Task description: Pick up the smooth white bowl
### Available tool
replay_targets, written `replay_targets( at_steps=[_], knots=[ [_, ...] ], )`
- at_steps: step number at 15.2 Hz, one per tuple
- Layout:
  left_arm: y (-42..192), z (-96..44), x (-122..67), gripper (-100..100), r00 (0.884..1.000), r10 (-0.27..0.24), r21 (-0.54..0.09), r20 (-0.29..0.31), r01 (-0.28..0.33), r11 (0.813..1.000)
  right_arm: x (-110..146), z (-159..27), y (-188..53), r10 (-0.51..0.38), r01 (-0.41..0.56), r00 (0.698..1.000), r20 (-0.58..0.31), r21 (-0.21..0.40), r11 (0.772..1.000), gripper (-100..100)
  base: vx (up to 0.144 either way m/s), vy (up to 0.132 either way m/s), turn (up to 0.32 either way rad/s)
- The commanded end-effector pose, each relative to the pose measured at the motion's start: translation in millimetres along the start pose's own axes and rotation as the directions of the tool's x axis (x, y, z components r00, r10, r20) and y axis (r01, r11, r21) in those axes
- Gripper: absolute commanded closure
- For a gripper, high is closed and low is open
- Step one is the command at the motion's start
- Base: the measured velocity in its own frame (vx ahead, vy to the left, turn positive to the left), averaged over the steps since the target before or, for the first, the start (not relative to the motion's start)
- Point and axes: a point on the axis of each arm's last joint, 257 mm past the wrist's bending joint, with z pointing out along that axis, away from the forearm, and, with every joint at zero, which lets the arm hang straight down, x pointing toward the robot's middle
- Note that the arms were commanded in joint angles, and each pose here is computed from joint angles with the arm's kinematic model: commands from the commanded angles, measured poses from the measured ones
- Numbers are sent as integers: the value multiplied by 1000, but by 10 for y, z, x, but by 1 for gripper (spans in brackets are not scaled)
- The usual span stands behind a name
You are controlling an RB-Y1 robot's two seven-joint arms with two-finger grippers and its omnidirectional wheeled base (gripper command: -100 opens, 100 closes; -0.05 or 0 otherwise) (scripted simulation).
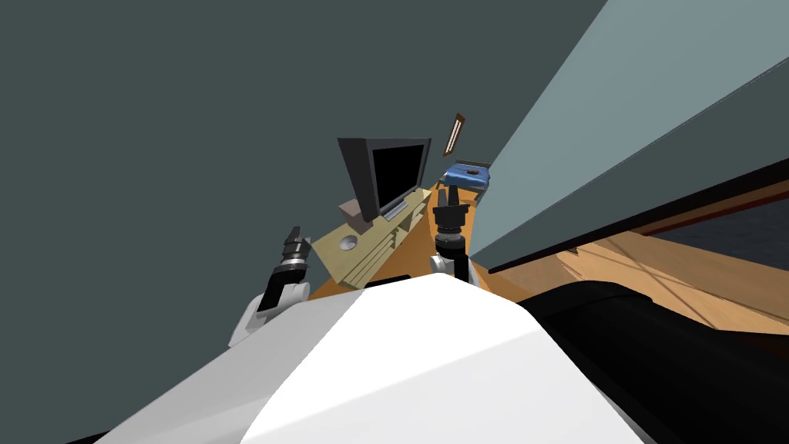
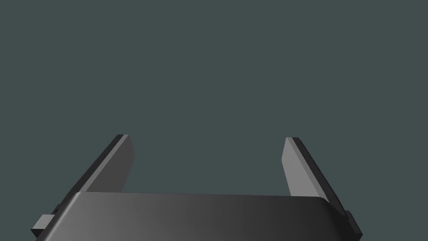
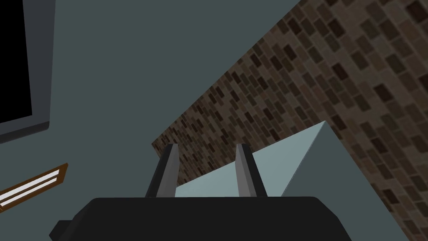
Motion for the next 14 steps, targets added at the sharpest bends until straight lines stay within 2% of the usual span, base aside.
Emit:
replay_targets(
  at_steps=[1,2,4,5,7,8,9,10,12,13,14],
  knots=[
    [190,8,-60,-100,1000,-6,-56,10,6,998,0,0,0,0,0,1000,0,0,1000,0,53,-84,20],
    [363,10,-134,-100,1000,-14,-101,23,16,995,0,0,0,0,0,1000,0,0,1000,0,70,-115,19],
    [416,4,-137,-100,1000,-14,-121,24,16,992,0,0,0,0,0,1000,0,0,1000,0,65,-89,23],
    [612,-7,-213,-100,999,-22,-175,39,29,984,0,0,0,0,0,1000,0,0,1000,0,69,-64,11],
    [642,-12,-214,-100,999,-22,-187,40,29,982,0,0,0,0,0,1000,0,0,1000,0,59,-51,13],
    [841,-36,-288,-100,998,-31,-241,56,44,969,0,0,0,0,0,1000,0,0,1000,0,51,-64,11],
    [865,-42,-289,-100,998,-31,-251,57,44,967,0,0,0,0,0,1000,0,0,1000,0,57,-79,15],
    [1055,-74,-361,-100,996,-40,-302,74,61,952,0,0,0,0,0,1000,0,0,1000,0,79,-107,21],
    [1085,-84,-361,-100,996,-40,-313,75,61,948,0,0,0,0,0,1000,0,0,1000,0,75,-84,23],
    [1274,-128,-429,-100,994,-49,-363,93,80,928,0,0,0,0,0,1000,0,0,1000,0,73,-73,9],
    [1298,-138,-429,-100,994,-49,-373,94,80,924,0,0,0,0,0,1000,0,0,1000,0,72,-81,13]
  ],
)
